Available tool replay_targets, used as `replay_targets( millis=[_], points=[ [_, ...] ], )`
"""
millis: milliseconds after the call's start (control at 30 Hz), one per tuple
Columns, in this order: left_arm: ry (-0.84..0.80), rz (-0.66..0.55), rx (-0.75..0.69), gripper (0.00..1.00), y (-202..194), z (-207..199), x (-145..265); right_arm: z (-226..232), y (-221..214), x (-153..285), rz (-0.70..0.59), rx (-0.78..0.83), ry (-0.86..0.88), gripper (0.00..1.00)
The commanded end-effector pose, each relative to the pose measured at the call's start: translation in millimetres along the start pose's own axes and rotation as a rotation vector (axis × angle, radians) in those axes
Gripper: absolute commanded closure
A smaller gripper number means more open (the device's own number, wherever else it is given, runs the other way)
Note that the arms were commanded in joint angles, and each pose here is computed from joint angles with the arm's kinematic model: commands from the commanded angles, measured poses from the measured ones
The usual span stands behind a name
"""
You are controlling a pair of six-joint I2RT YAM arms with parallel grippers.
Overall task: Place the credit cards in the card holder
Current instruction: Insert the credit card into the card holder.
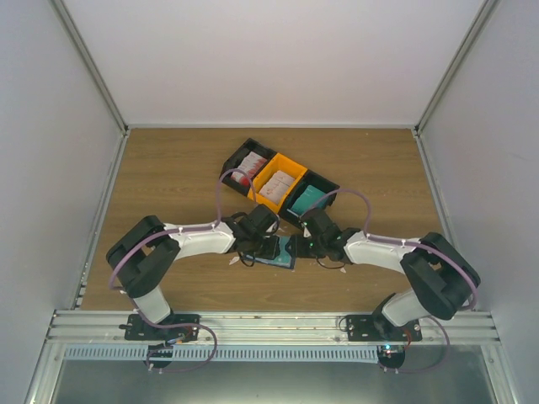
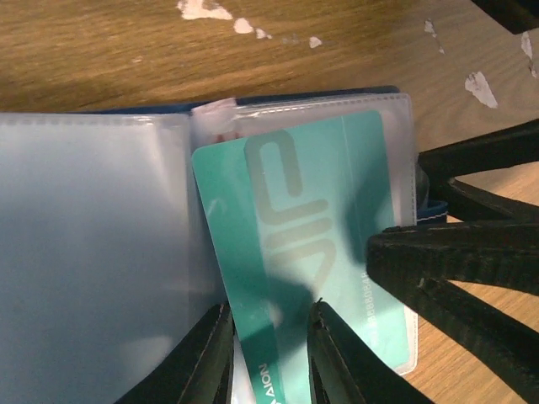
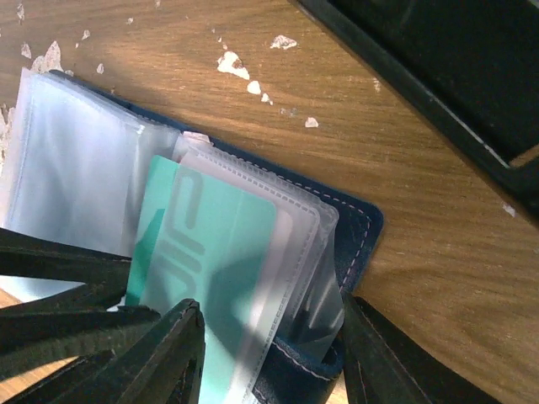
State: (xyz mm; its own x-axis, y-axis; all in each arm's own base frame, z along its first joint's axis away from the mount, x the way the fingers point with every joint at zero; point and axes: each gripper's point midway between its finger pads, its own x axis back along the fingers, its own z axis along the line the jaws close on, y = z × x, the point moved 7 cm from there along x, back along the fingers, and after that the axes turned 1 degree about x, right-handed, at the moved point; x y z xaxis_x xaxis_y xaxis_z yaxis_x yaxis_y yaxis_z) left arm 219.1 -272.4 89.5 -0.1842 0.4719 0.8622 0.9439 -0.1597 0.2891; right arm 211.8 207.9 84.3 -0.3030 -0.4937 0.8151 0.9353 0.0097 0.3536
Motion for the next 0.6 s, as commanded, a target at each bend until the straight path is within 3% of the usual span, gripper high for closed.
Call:
replay_targets(
  millis=[0, 233, 567],
  points=[
    [-0.034, 0.012, -0.078, 0.74, 2.8, -14.0, -4.8, 10.5, 10.9, -2.3, -0.016, 0.036, 0.051, 0.54],
    [-0.027, 0.006, -0.106, 0.74, 6.8, -17.7, -6.9, 6.7, 13.5, 4.3, -0.046, 0.038, 0.013, 0.54],
    [-0.013, -0.097, -0.096, 0.58, 17.6, -22.1, 25.2, 9.4, 32.9, 39.5, -0.174, 0.069, -0.078, 0.42]
  ],
)
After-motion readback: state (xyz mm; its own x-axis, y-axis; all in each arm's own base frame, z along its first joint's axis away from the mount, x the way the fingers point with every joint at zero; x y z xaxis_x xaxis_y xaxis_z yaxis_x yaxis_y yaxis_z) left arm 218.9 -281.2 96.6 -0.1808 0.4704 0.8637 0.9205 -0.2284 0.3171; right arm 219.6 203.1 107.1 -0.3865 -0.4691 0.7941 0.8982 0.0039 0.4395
